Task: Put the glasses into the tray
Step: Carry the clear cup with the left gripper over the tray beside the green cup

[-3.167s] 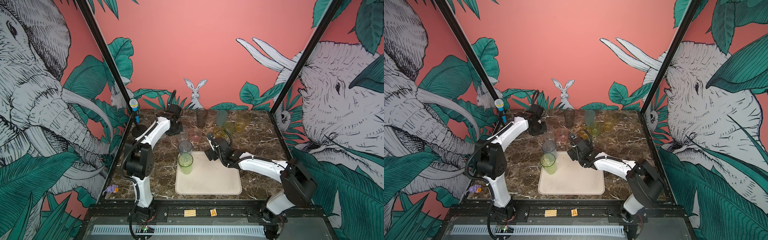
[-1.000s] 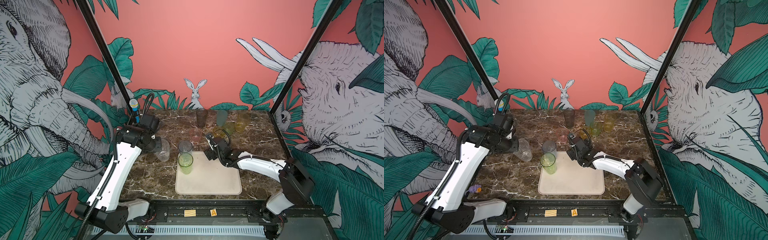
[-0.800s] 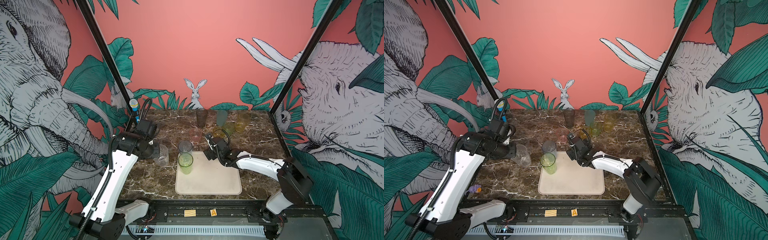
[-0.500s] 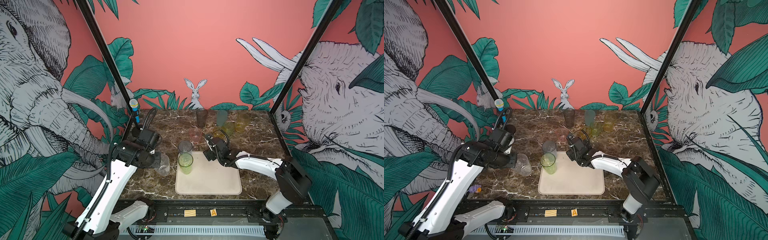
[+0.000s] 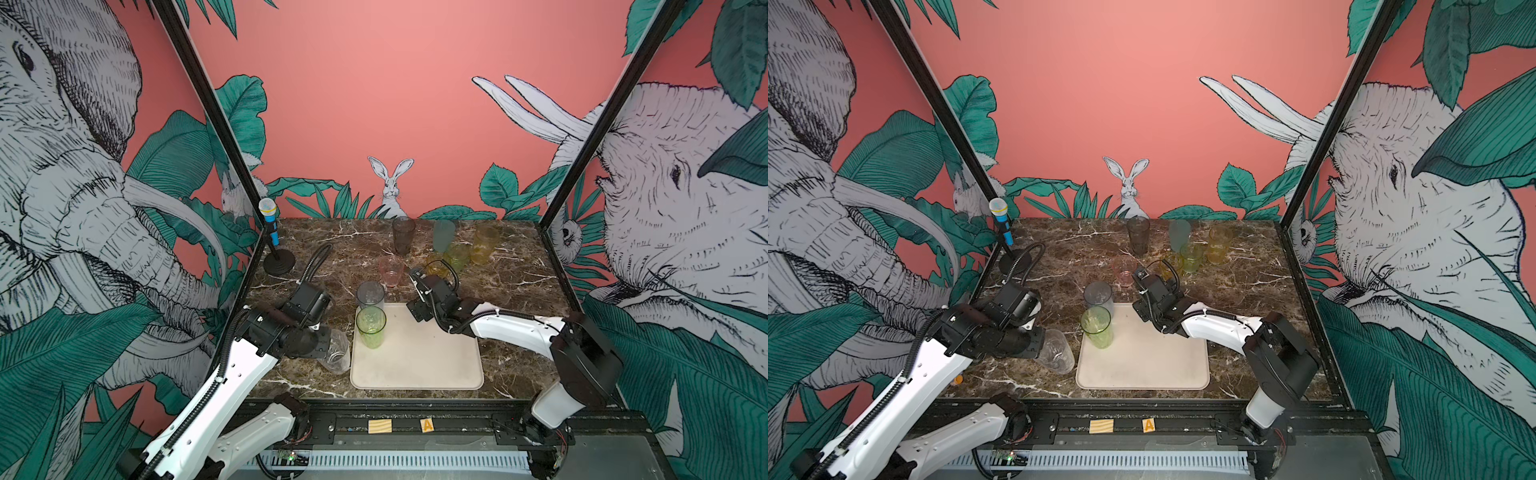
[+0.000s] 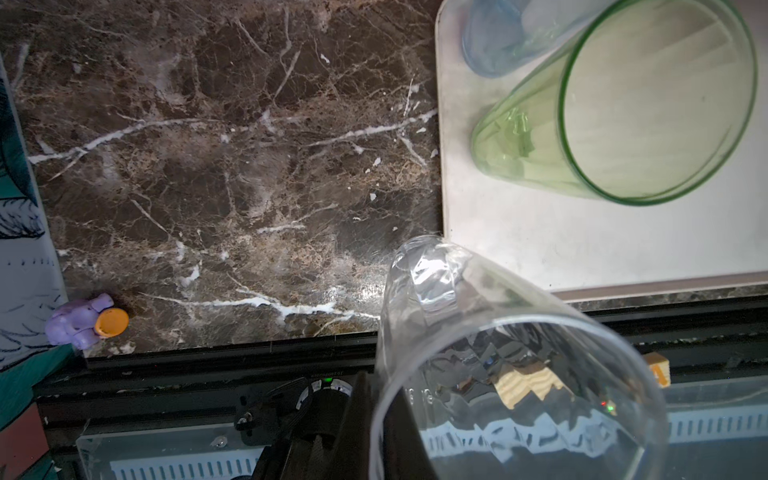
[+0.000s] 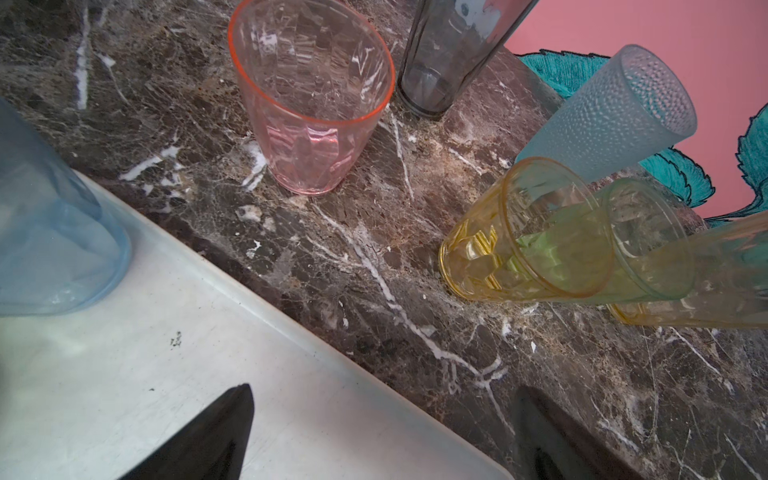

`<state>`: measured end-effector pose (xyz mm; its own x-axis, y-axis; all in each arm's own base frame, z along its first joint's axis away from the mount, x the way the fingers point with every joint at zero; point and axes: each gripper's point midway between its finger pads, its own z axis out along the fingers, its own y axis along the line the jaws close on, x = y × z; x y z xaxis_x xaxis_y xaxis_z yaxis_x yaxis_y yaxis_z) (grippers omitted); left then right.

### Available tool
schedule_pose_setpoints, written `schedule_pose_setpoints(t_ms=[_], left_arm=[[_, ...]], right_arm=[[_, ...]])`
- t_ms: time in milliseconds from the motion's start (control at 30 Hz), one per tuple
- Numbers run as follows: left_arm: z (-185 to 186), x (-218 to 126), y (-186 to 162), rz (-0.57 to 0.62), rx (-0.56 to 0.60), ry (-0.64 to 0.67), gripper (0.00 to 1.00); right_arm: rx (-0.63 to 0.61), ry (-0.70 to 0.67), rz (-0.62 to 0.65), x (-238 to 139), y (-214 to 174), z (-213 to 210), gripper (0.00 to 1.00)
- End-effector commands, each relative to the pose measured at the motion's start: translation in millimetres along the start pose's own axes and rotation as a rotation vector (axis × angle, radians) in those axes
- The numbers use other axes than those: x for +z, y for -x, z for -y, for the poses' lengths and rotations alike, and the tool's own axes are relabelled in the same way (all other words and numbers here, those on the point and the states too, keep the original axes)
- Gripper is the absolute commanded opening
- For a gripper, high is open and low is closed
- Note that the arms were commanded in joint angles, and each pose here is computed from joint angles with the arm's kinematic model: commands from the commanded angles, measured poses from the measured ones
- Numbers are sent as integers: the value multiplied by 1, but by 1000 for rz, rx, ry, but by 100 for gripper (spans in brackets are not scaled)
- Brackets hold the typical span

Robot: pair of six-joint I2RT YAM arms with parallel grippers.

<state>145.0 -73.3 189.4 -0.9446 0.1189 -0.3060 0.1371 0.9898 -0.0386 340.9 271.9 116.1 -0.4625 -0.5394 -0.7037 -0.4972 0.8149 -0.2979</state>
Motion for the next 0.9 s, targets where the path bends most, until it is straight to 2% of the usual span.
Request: schedule_pose_setpoints(t_ms=[0,500,867], left_arm=[[6,4,1,21,-19,-26,0],[44,25,1,0,162,23,0],[75,44,6,-4,186,-36,0]], right_arm=[[-4,-13,9,1,7,-1,99],[-11,-22,3,1,6,0,99],[-14,-22,2,1,6,1,99]])
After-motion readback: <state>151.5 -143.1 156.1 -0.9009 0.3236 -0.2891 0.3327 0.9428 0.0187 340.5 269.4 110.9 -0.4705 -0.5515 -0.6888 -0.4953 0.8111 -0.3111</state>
